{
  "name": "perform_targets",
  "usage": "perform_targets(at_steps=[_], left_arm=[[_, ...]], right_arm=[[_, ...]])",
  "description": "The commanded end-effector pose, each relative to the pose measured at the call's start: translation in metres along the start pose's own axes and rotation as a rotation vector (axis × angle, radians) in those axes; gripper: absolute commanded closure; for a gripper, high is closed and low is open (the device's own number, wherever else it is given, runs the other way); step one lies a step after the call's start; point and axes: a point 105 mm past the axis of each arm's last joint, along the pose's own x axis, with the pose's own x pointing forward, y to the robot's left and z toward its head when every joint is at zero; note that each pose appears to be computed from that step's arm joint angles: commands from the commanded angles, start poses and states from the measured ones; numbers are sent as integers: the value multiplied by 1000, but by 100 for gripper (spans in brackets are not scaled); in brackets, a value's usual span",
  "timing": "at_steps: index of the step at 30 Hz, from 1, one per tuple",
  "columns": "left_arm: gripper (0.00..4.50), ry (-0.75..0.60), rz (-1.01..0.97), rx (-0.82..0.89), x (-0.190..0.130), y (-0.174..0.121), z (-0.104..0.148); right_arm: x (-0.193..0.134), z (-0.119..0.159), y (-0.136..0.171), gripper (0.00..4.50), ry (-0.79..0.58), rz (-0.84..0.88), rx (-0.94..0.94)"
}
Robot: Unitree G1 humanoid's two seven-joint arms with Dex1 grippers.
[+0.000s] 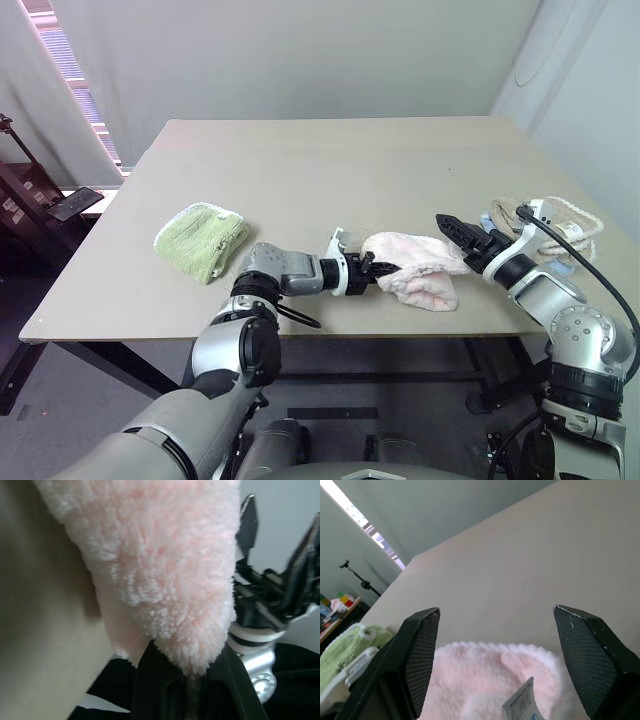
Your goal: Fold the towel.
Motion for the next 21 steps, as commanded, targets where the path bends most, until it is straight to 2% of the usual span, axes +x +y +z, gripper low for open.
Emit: perform_targets(at_steps=[1,7,11,15,21], left_arm=[[448,-23,5,208,-18,-33,19],[448,-162,39,352,-58,-65,56],[448,-376,89,448,-106,-88,94],[448,-654,124,499,-168,-105,127],[448,-964,184,579,-252,-119,142]], right_arm=[[0,15,11,71,-73,43,-35],[5,19,10,71,-109,47,-20],[12,22,10,71,-142,55,-14],[23,17,15,71,-132,98,1],[39,13,24,71,-118,152,4]])
